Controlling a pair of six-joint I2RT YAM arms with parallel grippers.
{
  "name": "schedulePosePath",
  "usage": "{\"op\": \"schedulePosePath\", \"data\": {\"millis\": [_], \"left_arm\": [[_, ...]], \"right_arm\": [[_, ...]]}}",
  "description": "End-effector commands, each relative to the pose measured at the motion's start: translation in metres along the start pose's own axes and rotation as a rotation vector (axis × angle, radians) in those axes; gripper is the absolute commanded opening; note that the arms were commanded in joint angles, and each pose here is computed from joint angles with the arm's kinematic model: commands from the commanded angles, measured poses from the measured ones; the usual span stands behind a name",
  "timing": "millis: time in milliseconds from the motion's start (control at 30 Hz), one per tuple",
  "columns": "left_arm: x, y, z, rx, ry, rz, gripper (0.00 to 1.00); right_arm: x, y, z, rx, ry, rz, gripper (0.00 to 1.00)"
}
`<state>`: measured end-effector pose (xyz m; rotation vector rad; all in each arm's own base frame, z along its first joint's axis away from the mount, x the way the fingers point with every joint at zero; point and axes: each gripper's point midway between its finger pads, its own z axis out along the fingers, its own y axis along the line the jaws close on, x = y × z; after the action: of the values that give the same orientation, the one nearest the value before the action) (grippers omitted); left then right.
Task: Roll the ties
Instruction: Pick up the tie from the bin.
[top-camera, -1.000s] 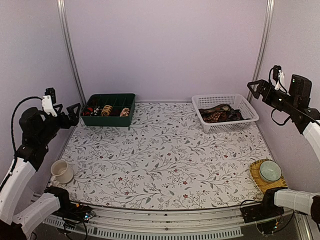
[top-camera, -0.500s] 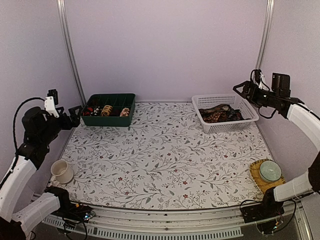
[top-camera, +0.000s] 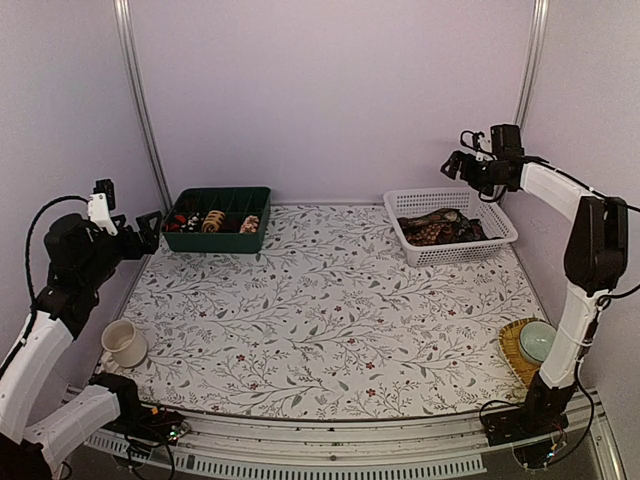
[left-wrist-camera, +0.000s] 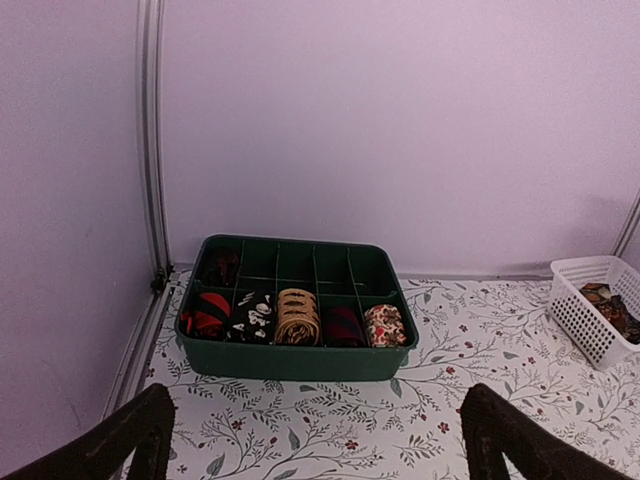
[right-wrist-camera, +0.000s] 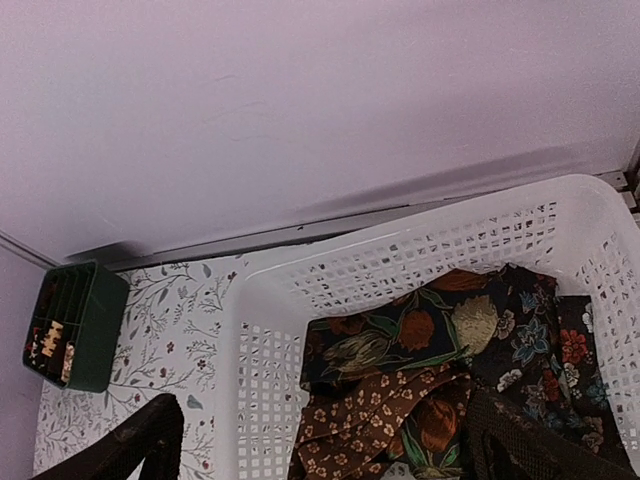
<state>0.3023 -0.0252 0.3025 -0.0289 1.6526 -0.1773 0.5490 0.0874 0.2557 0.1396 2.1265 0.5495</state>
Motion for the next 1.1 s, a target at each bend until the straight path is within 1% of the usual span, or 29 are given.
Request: {"op": "schedulePosePath", "data": {"millis": [0, 133, 300, 433, 500, 567, 600, 667, 833, 1067], "left_arm": [[0.008, 0.006, 0.001, -0.025, 0.025, -0.002, 1.0], [0.009, 0.007, 0.002, -0.028, 0.03, -0.004, 1.0], [0.012, 0.008, 0.004, -0.03, 0.038, -0.006, 1.0], [0.013, 0.008, 0.005, -0.029, 0.042, -0.008, 1.0], [0.013, 0.008, 0.004, -0.031, 0.042, -0.008, 1.0], [0.013, 0.009, 0.004, -0.037, 0.042, -0.008, 1.0], [0.013, 0.01, 0.004, -0.037, 0.042, -0.008, 1.0], [0.013, 0.01, 0.004, -0.038, 0.042, -0.008, 1.0], [0.014, 0.01, 0.005, -0.038, 0.047, -0.01, 1.0], [0.015, 0.012, 0.005, -0.05, 0.048, -0.01, 1.0]], "right_arm": [[0.025, -0.038, 0.045, 0.171, 0.099, -0.033, 1.0], [0.037, -0.062, 0.068, 0.261, 0.133, -0.03, 1.0], [0.056, -0.085, 0.094, 0.306, 0.168, -0.011, 1.0], [0.07, -0.104, 0.111, 0.303, 0.186, 0.057, 1.0], [0.078, -0.117, 0.119, 0.297, 0.198, 0.119, 0.98], [0.079, -0.124, 0.122, 0.281, 0.201, 0.172, 0.95], [0.096, -0.135, 0.133, 0.286, 0.231, 0.195, 0.94], [0.102, -0.14, 0.139, 0.277, 0.24, 0.223, 0.93], [0.107, -0.143, 0.151, 0.253, 0.245, 0.239, 0.86], [0.11, -0.144, 0.162, 0.223, 0.241, 0.246, 0.72]]}}
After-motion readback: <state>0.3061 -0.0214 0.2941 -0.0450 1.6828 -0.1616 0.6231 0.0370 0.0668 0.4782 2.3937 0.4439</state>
